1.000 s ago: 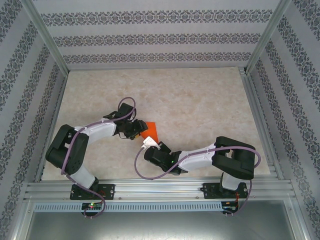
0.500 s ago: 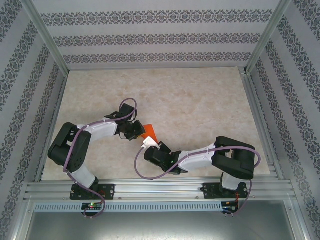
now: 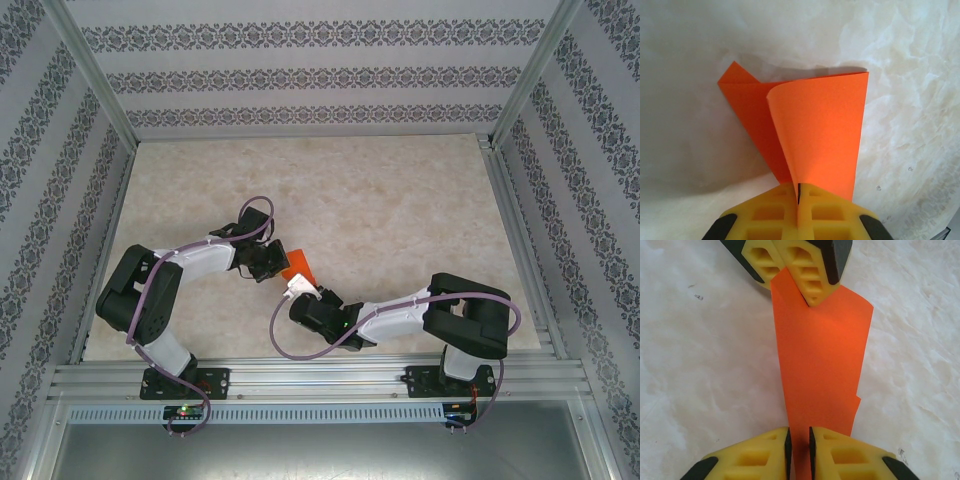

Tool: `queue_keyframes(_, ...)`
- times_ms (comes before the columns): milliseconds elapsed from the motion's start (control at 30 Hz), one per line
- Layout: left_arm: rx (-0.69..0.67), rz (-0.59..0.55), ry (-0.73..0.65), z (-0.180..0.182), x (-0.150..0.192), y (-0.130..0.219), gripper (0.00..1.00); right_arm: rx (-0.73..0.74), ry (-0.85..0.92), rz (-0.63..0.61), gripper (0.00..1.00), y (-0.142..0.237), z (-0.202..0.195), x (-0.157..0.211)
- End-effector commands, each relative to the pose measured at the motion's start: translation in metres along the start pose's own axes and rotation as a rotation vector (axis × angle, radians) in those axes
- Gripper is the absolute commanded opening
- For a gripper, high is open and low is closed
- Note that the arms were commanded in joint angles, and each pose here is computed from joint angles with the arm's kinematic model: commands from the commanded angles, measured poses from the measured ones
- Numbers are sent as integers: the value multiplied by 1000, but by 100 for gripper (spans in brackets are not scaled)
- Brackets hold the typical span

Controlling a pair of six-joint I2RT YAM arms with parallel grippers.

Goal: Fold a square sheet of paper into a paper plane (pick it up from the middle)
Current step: Fold the wing for the fifth time at the center of the table.

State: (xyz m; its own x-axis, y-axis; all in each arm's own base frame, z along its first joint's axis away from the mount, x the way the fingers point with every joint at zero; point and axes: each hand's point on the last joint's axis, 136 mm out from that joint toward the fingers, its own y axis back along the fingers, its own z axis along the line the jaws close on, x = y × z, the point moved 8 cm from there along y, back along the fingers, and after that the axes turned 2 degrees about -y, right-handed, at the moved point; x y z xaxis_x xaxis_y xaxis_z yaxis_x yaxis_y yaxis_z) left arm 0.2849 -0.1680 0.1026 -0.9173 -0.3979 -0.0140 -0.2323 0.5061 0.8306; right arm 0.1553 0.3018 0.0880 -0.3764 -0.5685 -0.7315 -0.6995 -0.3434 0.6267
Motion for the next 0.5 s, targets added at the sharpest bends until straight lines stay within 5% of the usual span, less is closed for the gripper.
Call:
queue_keyframes(0,5,11,-8,-7,1,5,2,28,32,16,20,-5,0,1)
queue_keyframes(467,10,20,-16,-8,1,5,2,72,72,33,17,-11,-2,-2)
